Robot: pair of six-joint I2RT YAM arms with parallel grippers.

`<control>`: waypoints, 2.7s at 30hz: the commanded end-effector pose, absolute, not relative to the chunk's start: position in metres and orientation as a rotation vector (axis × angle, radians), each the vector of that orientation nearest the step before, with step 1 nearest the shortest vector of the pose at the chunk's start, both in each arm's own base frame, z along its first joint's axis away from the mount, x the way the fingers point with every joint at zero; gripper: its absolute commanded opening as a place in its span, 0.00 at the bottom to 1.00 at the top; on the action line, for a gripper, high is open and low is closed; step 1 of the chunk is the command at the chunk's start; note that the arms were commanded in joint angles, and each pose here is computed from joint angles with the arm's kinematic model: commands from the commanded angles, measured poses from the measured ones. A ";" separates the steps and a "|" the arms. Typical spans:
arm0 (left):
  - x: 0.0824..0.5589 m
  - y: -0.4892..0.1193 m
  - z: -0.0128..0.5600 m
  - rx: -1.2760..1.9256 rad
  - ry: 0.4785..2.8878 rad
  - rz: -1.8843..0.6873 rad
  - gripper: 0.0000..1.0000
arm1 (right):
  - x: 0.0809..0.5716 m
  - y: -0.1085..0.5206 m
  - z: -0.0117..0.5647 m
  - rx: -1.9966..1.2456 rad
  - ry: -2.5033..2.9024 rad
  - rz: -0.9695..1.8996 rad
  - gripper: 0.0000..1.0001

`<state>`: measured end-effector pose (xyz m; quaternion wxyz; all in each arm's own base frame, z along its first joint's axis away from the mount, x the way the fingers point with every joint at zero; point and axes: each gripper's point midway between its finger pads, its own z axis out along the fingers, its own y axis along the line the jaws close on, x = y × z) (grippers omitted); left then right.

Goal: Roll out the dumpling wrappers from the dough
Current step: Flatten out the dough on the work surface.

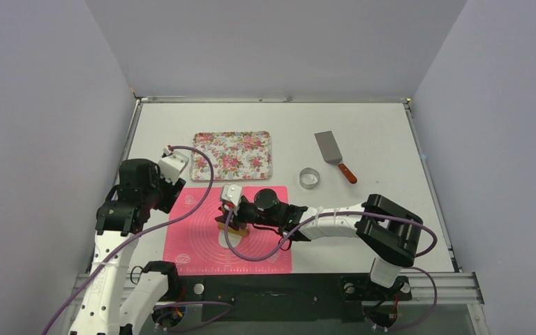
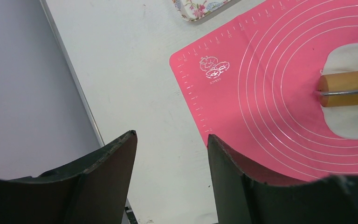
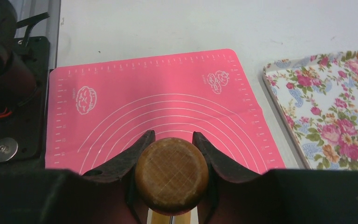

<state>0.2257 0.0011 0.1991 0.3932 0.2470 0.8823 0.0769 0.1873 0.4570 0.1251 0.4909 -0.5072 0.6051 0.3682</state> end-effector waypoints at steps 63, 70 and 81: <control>0.233 -0.007 0.216 0.631 2.181 0.151 0.55 | 0.125 0.420 0.092 -1.803 1.401 0.946 0.00; 0.231 -0.008 0.214 0.637 2.194 0.140 0.55 | 0.139 0.443 0.131 -1.758 1.284 0.947 0.00; 0.235 -0.008 0.210 0.651 2.199 0.143 0.55 | 0.132 0.419 0.096 -1.802 1.364 0.897 0.00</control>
